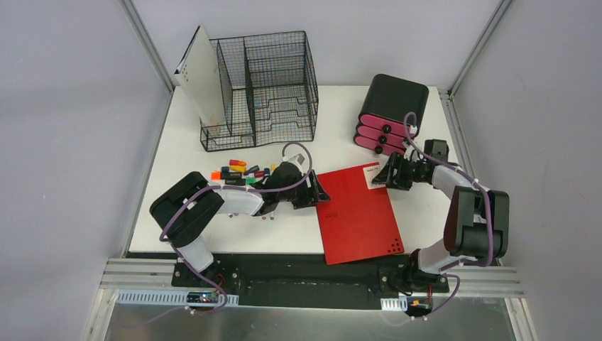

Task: Organize the desk
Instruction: Pick up the folder from the center of the board.

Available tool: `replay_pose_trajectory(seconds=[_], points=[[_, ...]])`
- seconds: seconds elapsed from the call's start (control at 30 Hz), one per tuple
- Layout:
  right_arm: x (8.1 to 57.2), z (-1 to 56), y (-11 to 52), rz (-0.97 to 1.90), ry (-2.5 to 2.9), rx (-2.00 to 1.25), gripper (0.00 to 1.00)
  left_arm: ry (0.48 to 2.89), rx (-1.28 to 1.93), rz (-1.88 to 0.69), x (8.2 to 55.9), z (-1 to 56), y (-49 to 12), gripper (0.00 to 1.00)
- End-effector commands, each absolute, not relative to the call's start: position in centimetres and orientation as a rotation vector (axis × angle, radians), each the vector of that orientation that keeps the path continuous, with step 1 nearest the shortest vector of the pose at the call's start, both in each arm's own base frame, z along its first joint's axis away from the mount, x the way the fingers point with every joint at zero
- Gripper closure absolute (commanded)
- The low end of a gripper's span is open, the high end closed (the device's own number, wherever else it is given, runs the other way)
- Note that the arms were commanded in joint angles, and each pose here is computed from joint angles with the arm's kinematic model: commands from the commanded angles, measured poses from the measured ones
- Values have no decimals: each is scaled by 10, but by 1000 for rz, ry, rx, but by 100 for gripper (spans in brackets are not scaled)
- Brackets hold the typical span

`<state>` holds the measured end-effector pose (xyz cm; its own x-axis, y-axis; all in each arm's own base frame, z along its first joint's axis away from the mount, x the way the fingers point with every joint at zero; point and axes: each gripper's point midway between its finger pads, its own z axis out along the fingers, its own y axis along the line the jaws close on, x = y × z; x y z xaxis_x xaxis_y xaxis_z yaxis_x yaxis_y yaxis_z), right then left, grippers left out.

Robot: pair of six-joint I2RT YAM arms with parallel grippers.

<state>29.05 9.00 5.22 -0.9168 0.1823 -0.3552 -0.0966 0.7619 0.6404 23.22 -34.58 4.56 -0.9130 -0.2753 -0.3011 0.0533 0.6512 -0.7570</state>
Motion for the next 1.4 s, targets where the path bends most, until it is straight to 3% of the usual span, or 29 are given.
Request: replay_pose_trajectory(seconds=[0.0,0.8,1.0,1.23,1.37], points=[[282,113,132,1217,2346,-114,40,2533,-141,-1180,221,31,-362,35],[287,146,146,990,2247,-450,43,2425,-3,-1165,270,42,-408,35],[291,152,151,1058,2266,-410,61,2418,-11,-1148,278,38,-407,34],[283,170,155,1169,2244,-410,98,2379,-17,-1179,280,39,-398,33],[281,183,147,1219,2192,-386,100,2289,35,-1199,280,57,-390,30]])
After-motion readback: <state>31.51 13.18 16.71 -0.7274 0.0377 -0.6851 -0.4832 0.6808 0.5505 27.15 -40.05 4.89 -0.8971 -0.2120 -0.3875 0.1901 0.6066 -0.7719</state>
